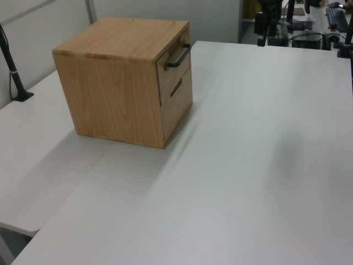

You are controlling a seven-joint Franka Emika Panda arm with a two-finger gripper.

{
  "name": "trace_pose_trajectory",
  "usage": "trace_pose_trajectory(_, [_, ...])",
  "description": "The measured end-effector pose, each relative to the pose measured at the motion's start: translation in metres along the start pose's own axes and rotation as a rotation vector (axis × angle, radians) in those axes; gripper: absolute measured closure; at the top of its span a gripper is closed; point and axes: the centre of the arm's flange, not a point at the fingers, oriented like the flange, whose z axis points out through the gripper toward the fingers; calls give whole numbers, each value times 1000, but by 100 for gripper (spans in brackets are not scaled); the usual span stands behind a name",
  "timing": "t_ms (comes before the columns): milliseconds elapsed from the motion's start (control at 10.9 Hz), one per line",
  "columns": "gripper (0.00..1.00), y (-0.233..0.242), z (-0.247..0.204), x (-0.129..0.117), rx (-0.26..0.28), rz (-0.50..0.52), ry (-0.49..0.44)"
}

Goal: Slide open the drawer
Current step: 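Move the gripper toward the black handle of the upper drawer, then lower the gripper and close it on the black drawer handle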

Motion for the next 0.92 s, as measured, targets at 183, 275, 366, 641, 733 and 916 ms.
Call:
trace_pose_trajectory(183, [11, -6, 6, 10, 12, -4, 36])
trace_pose_trajectory(275, [5, -9, 10, 17, 20, -6, 52])
trace_pose_trajectory(366, [2, -13, 15, 26, 49, 7, 81])
trace_pose_trajectory(641, [0, -21, 17, 58, 149, 300, 242])
trace_pose_trajectory(733, [0, -23, 19, 68, 191, 449, 287])
trace_pose_trajectory(916, [2, -27, 28, 89, 300, 775, 354])
